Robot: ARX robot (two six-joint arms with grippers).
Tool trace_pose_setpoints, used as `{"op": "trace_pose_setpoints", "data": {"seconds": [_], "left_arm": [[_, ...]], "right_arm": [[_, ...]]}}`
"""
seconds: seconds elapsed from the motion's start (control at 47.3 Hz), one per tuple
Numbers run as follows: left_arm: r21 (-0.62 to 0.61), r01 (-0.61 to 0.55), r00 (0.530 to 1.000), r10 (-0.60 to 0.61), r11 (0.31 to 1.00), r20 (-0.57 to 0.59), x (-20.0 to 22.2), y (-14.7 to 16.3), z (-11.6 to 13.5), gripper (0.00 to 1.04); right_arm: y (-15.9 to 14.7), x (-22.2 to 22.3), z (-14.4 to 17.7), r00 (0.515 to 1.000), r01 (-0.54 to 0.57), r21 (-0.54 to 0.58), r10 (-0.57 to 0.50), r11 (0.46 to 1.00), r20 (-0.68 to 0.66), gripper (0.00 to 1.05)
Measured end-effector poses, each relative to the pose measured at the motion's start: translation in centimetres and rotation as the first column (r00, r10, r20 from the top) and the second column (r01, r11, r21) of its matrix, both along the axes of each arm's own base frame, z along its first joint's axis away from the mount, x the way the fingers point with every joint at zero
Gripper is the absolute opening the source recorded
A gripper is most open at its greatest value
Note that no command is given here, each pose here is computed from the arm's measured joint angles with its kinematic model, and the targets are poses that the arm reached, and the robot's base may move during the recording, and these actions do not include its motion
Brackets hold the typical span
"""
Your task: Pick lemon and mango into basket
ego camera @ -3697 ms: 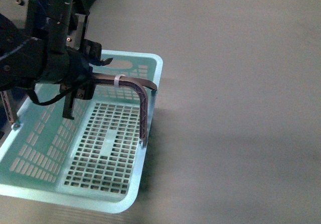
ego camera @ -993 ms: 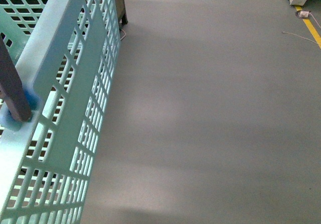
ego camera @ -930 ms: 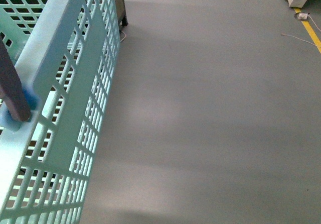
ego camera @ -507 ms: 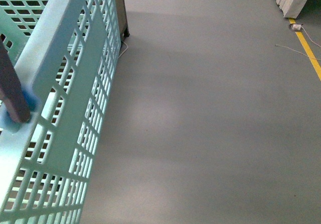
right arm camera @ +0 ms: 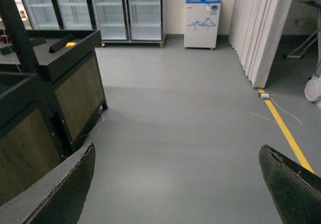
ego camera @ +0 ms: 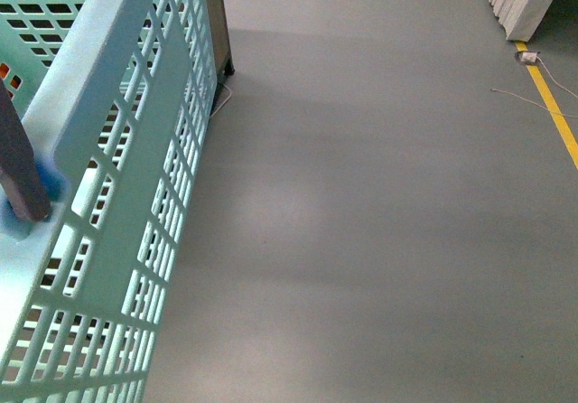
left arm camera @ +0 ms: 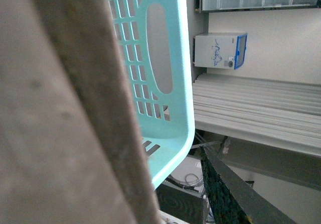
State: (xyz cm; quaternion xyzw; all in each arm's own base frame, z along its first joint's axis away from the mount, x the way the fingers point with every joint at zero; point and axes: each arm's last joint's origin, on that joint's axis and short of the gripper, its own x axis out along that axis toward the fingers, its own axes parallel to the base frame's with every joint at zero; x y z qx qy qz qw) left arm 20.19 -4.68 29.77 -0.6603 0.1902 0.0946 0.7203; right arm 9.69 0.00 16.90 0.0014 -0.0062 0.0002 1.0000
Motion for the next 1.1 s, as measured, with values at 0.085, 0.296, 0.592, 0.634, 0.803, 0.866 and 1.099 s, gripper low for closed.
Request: {"op": "trace_pose_setpoints", "data": {"seconds": [0.085, 0.296, 0.592, 0.634, 0.803, 0.866, 1.099], "left_arm": [[-0.001, 0.000, 1.000, 0.000, 1.000, 0.000, 0.01, 0.00, -0.01, 0.29], [-0.018, 0.022, 1.000, -0.022, 1.000, -0.003, -0.02, -0.16, 0.00, 0.29], [-0.005, 0.005, 1.000, -0.005, 1.000, 0.001, -0.04, -0.03, 0.06, 0.29], [-0.004, 0.003, 1.000, -0.003, 1.000, 0.001, -0.03, -0.03, 0.05, 0.29], [0.000, -0.001, 1.000, 0.001, 1.000, 0.002, -0.04, 0.00, 0.07, 0.29], [-0.002, 0.002, 1.000, -0.002, 1.000, 0.002, -0.04, -0.01, 0.06, 0.29], [-0.001, 0.001, 1.000, -0.001, 1.000, 0.003, -0.03, 0.01, 0.11, 0.29]], "right_arm": [[0.00, 0.00, 0.00, 1.000, 0.000, 0.000, 0.000, 1.000, 0.000, 0.96], [-0.01, 0.00, 0.00, 1.000, 0.004, 0.000, -0.004, 1.000, 0.000, 0.96], [-0.01, 0.01, -0.01, 1.000, 0.003, 0.000, -0.003, 1.000, -0.002, 0.96], [-0.01, 0.01, -0.01, 1.000, 0.003, 0.000, -0.003, 1.000, -0.001, 0.96], [0.00, 0.00, 0.00, 1.000, 0.001, 0.000, -0.001, 1.000, 0.000, 0.96], [0.00, 0.00, 0.00, 1.000, 0.001, 0.000, -0.001, 1.000, 0.000, 0.96], [0.00, 0.00, 0.00, 1.000, 0.001, 0.000, -0.001, 1.000, 0.000, 0.96]]}}
